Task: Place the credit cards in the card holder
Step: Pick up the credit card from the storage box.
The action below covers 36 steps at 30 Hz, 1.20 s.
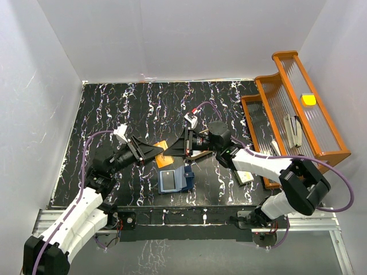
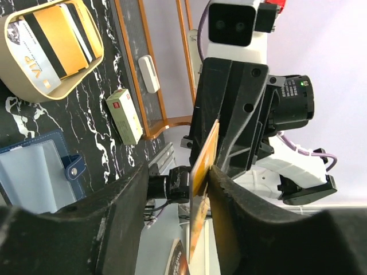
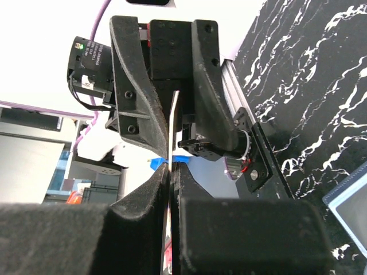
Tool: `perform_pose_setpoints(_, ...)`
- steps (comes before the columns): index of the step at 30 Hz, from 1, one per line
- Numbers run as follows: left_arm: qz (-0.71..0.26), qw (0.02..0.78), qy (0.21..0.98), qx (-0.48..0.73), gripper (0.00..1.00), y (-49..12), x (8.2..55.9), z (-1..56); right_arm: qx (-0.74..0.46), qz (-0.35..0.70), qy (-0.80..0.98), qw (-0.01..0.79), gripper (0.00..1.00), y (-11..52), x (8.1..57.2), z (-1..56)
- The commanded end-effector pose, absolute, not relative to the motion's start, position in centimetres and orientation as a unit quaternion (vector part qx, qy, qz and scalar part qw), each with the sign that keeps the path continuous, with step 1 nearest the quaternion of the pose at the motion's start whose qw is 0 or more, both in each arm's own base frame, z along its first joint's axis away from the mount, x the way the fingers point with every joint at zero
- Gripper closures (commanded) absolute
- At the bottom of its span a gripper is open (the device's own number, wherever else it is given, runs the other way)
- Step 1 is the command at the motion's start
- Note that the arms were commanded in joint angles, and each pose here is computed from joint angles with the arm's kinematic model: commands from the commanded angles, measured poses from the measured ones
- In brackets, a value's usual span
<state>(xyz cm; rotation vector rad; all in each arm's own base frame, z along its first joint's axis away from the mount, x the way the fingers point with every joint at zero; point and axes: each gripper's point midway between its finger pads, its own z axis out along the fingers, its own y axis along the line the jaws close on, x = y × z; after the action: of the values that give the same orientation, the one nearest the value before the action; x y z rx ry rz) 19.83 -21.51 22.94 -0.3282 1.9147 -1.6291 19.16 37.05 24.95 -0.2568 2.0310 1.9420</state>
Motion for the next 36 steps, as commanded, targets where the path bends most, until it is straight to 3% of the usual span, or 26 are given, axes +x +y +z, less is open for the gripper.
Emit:
perform_pose_setpoints(1, -0.625, 0.296, 0.717, -0.088, 0.63, -22.0, 19.0, 23.2, -0.114, 0.714, 0.662, 0.195, 0.99, 37.7, 19.5, 29.3)
perform_pose_setpoints(4, -0.616, 0.297, 0.724, -0.086, 0.72, -21.9, 18.9, 22.5, -0.119, 0.716, 0.660, 0.194, 0.94, 37.6, 19.3, 29.4)
perform_pose_setpoints(19, -0.597, 0.297, 0.742, -0.065, 0.74, -21.7, 18.2, 21.8, -0.134, 0.715, 0.662, 0.181, 0.92, 36.8, 17.8, 28.8)
perform_pose_setpoints(25, -0.599, 0.296, 0.741, -0.061, 0.78, -21.7, 18.0, 21.9, -0.135, 0.718, 0.657, 0.185, 0.83, 36.3, 17.5, 29.3)
perform_pose_setpoints(36, -0.602, 0.292, 0.741, -0.059, 0.83, -21.8, 17.8, 21.8, -0.143, 0.719, 0.656, 0.180, 0.93, 35.8, 16.8, 29.3)
